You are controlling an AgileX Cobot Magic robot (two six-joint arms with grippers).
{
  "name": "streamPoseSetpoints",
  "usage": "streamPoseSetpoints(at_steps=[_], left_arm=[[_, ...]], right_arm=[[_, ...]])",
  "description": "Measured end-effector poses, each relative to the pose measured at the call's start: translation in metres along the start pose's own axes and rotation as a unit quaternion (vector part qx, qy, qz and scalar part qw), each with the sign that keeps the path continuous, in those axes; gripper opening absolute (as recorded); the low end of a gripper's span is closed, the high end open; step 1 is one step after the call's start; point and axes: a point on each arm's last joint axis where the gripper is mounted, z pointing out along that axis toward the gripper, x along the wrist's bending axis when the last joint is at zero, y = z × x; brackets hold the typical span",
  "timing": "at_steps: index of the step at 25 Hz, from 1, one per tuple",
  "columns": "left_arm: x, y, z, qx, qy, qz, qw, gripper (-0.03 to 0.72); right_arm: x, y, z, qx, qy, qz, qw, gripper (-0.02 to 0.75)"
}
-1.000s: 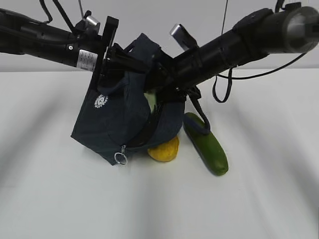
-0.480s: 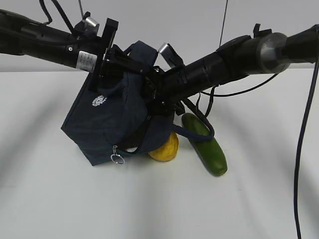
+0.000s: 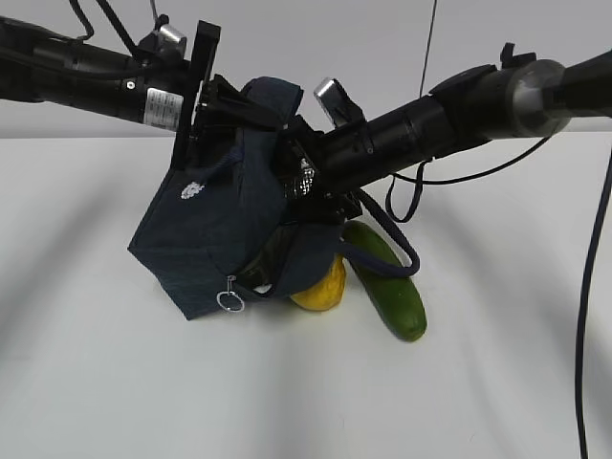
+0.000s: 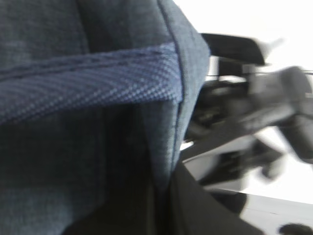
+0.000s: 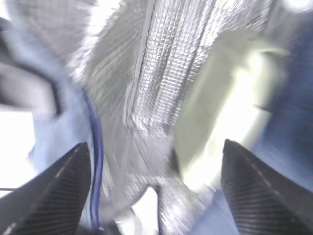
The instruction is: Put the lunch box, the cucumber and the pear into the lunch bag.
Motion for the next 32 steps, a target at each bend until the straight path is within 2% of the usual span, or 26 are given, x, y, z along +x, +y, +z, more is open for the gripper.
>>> streamPoseSetpoints(at_steps=[3, 6, 9, 12, 15, 18, 20, 26, 28, 32], left_arm=[[-0.004, 0.001, -0.006, -0.005, 0.006, 0.003, 1.000, 0.001], [-0.009, 0.002, -0.023, -0.014, 0.028, 0.008, 0.999, 0.001], [-0.011, 0.000, -0.043, -0.013, 0.075, 0.013, 0.997, 0.001], [-0.008, -0.005, -0.055, 0.007, 0.142, 0.019, 0.990, 0.001], [0.002, -0.009, -0.059, 0.033, 0.200, 0.026, 0.979, 0.001], [0.008, -0.011, -0.063, 0.045, 0.232, 0.029, 0.971, 0.000], [0.010, -0.011, -0.064, 0.048, 0.242, 0.028, 0.969, 0.000], [0.010, -0.011, -0.064, 0.048, 0.246, 0.025, 0.968, 0.000], [0.010, -0.011, -0.064, 0.048, 0.246, 0.025, 0.968, 0.000], [0.010, -0.011, -0.064, 0.047, 0.244, 0.024, 0.968, 0.000]], right_arm=[[0.002, 0.004, -0.015, 0.006, 0.011, -0.006, 1.000, 0.624], [0.018, 0.011, -0.045, -0.003, -0.006, -0.032, 0.999, 0.622], [0.037, 0.013, -0.073, -0.003, -0.052, -0.059, 0.997, 0.607], [0.052, 0.007, -0.091, 0.017, -0.114, -0.078, 0.990, 0.593], [0.058, -0.001, -0.107, 0.040, -0.198, -0.081, 0.976, 0.591], [0.047, -0.005, -0.119, 0.064, -0.298, -0.073, 0.950, 0.589], [0.036, -0.010, -0.122, 0.079, -0.336, -0.059, 0.937, 0.589], [0.008, -0.037, -0.094, 0.159, -0.373, -0.044, 0.913, 0.587], [0.004, -0.039, -0.083, 0.168, -0.388, -0.063, 0.904, 0.586], [-0.001, -0.038, -0.061, 0.164, -0.393, -0.086, 0.901, 0.585]])
